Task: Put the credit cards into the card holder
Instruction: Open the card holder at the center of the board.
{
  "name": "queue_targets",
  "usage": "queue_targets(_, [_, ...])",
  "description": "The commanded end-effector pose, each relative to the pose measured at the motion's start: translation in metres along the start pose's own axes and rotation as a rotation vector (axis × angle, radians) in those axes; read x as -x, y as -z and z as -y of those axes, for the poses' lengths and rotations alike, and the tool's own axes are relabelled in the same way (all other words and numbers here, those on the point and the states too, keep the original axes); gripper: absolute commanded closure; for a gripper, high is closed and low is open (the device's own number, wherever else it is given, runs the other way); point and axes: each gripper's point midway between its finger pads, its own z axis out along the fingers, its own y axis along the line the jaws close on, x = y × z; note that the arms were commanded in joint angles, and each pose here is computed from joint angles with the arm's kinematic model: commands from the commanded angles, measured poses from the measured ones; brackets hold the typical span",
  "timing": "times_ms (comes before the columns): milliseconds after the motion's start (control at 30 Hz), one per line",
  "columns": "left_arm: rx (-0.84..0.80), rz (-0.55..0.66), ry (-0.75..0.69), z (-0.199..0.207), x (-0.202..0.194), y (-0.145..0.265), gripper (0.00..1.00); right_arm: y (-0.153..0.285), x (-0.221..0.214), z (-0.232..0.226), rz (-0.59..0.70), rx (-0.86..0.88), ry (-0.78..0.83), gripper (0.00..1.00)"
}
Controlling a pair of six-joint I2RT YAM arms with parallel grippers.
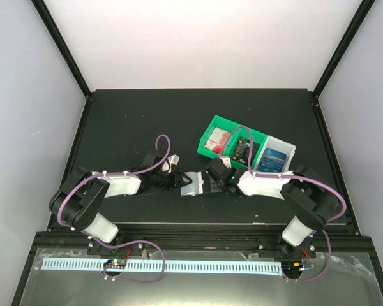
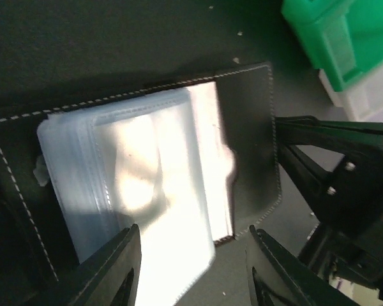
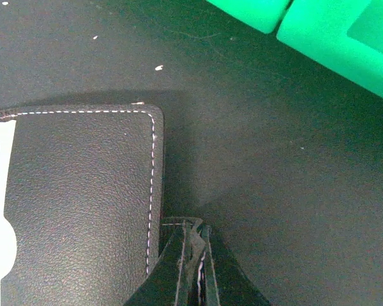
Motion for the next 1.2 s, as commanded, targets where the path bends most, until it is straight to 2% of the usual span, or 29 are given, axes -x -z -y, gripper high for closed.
queue_targets(0, [0.079, -0.007, -0.014, -0.008, 0.006, -0.009, 0.53, -0.005, -0.012, -0.002, -0.036, 0.028, -0.003, 0.99])
queue_targets(200, [0.132, -0.015, -0.01, -0.015, 0.004, -0.012, 0.46, -0.005, -0.012, -0.003, -0.04, 0.031, 0.003, 0.99])
queue_targets(333, [0.1, -0.038, -0.022, -0.008, -0.001, -0.017, 0.42, -0.004, -0.012, -0.007, -0.046, 0.05, 0.005, 0.99])
queue_targets(467, [0.023, -0.092, -0.021, 0.007, -0.009, -0.029, 0.41, -0.002, -0.013, -0.017, -0.055, 0.109, 0.0, 0.99])
queue_targets(700, [0.034, -0.105, -0.038, 0.012, -0.006, -0.039, 0.45, 0.005, -0.01, -0.026, -0.043, 0.169, -0.037, 0.95])
queue_targets(800, [0.066, -0.092, -0.043, 0.008, -0.004, -0.038, 0.47, 0.013, -0.004, -0.022, -0.016, 0.165, -0.062, 0.88])
queue_targets(1000, [0.098, -0.1, -0.039, -0.002, -0.007, -0.04, 0.49, 0.038, 0.007, -0.008, 0.033, 0.124, -0.087, 0.64])
queue_targets(1167, [0.097, -0.102, -0.04, -0.002, -0.007, -0.04, 0.5, 0.065, 0.021, -0.009, 0.067, 0.153, -0.086, 0.6])
